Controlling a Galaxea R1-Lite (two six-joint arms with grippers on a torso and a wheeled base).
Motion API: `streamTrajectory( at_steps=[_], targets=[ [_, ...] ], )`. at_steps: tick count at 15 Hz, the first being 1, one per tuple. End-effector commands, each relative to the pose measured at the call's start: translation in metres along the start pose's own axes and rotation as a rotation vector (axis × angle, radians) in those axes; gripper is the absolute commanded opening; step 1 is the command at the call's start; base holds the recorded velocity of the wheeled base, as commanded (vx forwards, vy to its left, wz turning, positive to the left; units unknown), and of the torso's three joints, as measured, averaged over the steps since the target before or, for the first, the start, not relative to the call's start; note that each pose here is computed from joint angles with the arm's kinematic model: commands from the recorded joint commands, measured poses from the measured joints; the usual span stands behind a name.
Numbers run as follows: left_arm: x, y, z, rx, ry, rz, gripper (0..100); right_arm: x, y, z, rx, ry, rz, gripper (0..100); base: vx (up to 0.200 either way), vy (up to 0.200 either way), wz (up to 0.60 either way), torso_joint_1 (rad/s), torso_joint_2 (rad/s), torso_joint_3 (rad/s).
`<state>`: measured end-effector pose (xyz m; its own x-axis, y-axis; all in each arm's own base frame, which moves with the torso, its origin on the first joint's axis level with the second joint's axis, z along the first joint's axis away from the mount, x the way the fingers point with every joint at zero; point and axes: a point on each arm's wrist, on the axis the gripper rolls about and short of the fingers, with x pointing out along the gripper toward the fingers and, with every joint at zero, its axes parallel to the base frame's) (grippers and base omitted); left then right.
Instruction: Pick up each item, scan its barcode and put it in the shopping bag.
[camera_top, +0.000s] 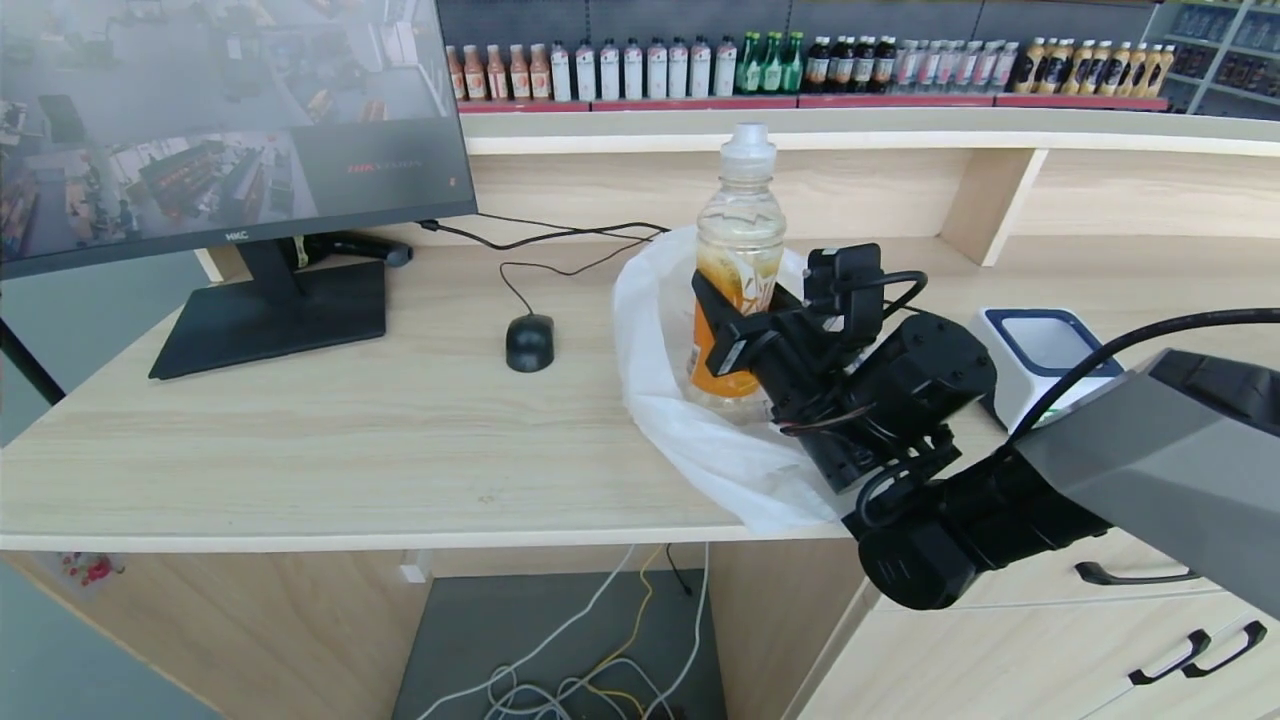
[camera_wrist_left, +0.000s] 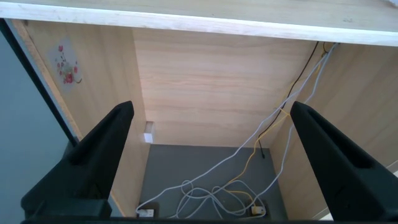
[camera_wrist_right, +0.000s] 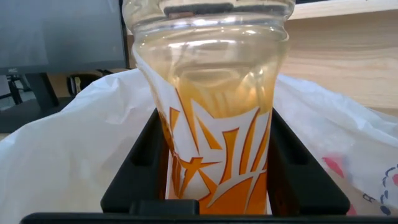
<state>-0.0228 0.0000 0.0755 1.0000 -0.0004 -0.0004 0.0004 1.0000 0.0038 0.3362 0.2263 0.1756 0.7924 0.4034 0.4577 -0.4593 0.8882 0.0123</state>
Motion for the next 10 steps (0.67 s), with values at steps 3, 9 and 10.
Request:
streamTrajectory(
  at_steps=[3,9,10],
  targets=[
    [0.0000,0.0000,0.0000,0.001,0.000,0.000,100,-0.0021,0.0001,-0.0108,-0.003,0.031,0.001,0,0.000,0.000,0.00,0.000,0.00,0.000],
    [0.0000,0.0000,0.0000,0.001,0.000,0.000,100,-0.0021,0.0003,-0.0139,-0.004,0.037,0.004,0,0.000,0.000,0.00,0.000,0.00,0.000],
    [0.0000,0.0000,0.0000,0.001,0.000,0.000,100,-0.0027,0.0003,-0.0144,-0.004,0.039,0.006,0,0.000,0.000,0.00,0.000,0.00,0.000]
  ],
)
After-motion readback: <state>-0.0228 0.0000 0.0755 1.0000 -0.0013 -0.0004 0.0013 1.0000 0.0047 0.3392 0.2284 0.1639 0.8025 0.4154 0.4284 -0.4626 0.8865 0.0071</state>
